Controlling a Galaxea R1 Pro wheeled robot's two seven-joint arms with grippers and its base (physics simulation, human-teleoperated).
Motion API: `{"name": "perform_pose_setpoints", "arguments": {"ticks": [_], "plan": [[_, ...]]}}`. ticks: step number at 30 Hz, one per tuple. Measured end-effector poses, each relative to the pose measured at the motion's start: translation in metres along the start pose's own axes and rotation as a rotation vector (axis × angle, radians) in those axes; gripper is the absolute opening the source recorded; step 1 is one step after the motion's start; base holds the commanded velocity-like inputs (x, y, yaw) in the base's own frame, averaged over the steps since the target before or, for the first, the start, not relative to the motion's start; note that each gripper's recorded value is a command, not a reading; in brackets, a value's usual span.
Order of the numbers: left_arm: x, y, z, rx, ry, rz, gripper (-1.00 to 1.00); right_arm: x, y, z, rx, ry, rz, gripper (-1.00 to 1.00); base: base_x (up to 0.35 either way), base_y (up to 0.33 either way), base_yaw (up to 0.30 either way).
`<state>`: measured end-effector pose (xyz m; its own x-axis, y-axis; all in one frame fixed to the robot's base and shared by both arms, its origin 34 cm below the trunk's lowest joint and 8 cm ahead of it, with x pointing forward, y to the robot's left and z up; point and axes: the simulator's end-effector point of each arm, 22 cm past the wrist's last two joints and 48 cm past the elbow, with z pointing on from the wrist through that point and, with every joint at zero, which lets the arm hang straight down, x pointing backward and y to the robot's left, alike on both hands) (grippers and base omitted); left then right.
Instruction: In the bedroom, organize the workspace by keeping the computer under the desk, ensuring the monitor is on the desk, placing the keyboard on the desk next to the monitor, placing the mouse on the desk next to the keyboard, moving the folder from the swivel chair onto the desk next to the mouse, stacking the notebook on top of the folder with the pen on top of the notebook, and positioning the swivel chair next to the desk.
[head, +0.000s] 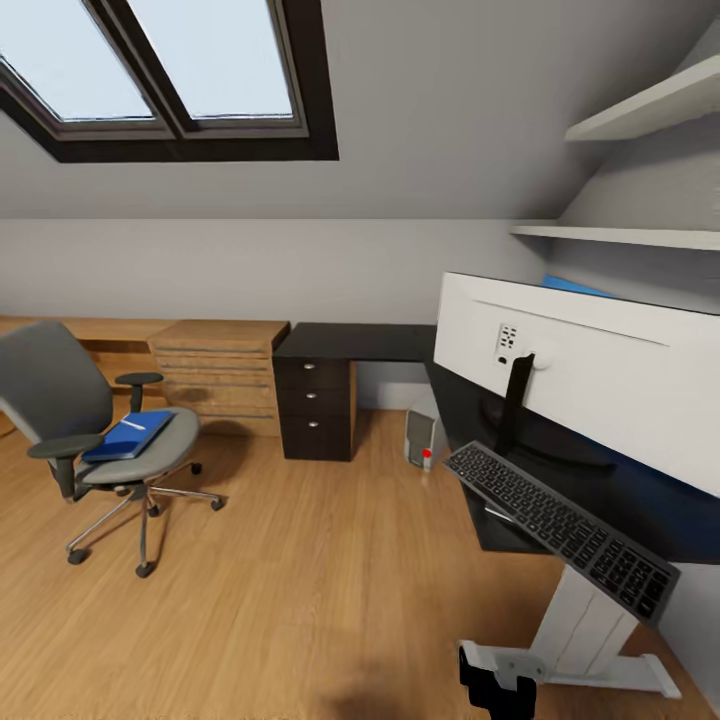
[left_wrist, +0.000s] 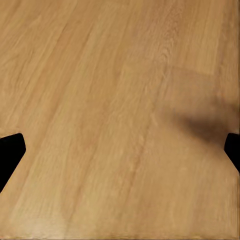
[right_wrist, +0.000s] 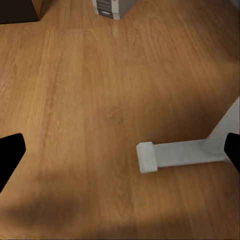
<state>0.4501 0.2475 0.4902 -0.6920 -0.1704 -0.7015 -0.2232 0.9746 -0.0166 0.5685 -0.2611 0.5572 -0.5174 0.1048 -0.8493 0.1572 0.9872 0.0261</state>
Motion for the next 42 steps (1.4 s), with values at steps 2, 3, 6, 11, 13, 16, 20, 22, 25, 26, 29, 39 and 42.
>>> {"name": "perform_pose_setpoints", "arguments": {"ticks": [2,3,6,11,13,16,20,22,25,26,29,39,42], "plan": [[0.0,0.0,0.0,0.0,0.0,0.0,1.0,0.0,-0.0001,0.0,0.0,0.0,0.0,1.0,-0.25,-0.241,0.0],[0.0,0.0,0.0,0.0,0.0,0.0,1.0,0.0,-0.0001,0.0,0.0,0.0,0.001,1.0,-0.25,-0.241,0.0],[0.0,0.0,0.0,0.0,0.0,0.0,1.0,0.0,-0.0001,0.0,0.0,0.0,0.001,1.0,-0.249,-0.241,0.0],[0.0001,-0.0001,0.0,0.001,0.0,0.0,1.0,0.0,-0.0005,0.0,0.001,0.0,0.0,1.0,-0.232,-0.241,0.0],[0.0001,-0.0007,-0.0001,0.003,0.001,0.0,1.0,-0.0001,-0.0003,-0.0001,0.001,0.0,0.001,1.0,-0.14,-0.238,0.0],[0.0001,-0.001,-0.0002,0.005,0.001,0.0,1.0,-0.0002,-0.0006,-0.0001,0.001,0.0,0.0,1.0,-0.081,-0.232,0.0],[0.0003,-0.0015,-0.0002,0.007,0.001,0.0,1.0,-0.0003,-0.001,-0.0001,0.002,-0.001,0.0,1.0,-0.017,-0.224,0.0],[0.0004,-0.0015,-0.0003,0.007,0.002,0.0,1.0,-0.0003,-0.0011,-0.0002,0.002,-0.001,0.0,1.0,0.047,-0.221,0.0],[0.0004,-0.0016,-0.0003,0.007,0.002,0.0,1.0,-0.0004,-0.0012,-0.0002,0.002,-0.001,0.0,1.0,0.084,-0.219,0.0],[0.0004,-0.0014,-0.0003,0.007,0.002,0.0,1.0,-0.0004,-0.0012,-0.0002,0.002,-0.001,0.0,1.0,0.104,-0.212,0.0],[0.0003,-0.001,-0.0002,0.007,0.002,0.001,1.0,-0.0004,-0.0012,-0.0002,0.002,-0.001,0.0,1.0,0.095,-0.19,0.0],[0.0004,-0.0016,-0.0002,0.009,0.002,0.001,1.0,-0.0005,-0.003,0.0,0.004,-0.001,-0.001,1.0,0.026,-0.062,0.0],[0.0004,-0.0018,-0.0002,0.009,0.002,0.001,1.0,-0.0005,-0.0033,0.0001,0.004,-0.001,-0.001,1.0,0.004,-0.009,0.0]]}}
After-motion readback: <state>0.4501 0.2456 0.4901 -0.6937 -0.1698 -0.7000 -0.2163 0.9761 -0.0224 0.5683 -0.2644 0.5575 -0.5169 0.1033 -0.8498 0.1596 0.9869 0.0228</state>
